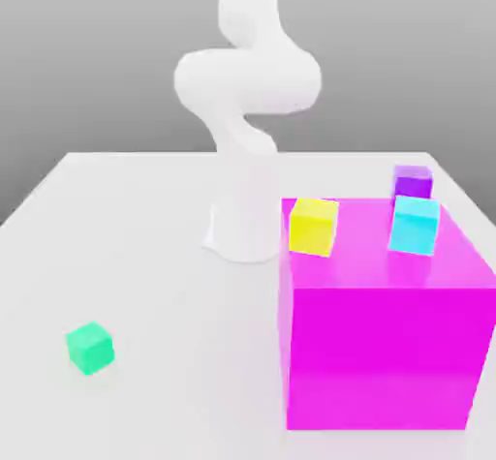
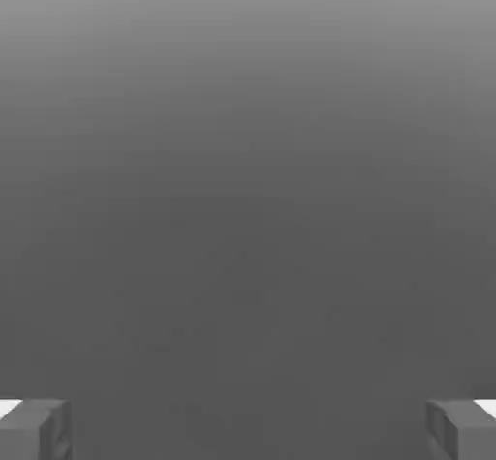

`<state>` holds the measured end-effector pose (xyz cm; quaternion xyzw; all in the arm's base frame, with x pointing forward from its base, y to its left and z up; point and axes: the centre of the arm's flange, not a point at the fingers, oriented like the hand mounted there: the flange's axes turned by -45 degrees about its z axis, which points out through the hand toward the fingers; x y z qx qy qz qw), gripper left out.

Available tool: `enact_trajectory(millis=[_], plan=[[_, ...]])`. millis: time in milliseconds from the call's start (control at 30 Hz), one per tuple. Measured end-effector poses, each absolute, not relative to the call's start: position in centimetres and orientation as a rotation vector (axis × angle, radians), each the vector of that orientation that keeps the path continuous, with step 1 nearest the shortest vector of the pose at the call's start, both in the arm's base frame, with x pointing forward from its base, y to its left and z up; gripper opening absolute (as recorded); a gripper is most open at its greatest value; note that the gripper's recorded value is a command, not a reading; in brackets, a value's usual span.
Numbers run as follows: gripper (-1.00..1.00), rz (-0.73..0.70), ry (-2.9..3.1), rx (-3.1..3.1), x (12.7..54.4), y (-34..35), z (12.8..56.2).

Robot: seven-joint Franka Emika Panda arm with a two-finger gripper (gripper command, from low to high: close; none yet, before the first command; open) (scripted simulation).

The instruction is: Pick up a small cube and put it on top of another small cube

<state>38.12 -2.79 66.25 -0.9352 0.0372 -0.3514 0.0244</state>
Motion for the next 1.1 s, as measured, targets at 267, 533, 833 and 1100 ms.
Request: enact_trajectory(millis=[267, 533, 833, 1100], plan=[[0.0, -0.675, 0.466, -2.897, 44.1, -11.2, 48.3], [0.0, -0.305, 0.855, -2.896, 41.2, -18.2, 31.0], [0.0, -0.012, 1.216, -2.9, 33.1, -23.3, 18.3], [-1.0, -0.002, 1.221, -2.897, 32.8, -23.2, 12.8]])
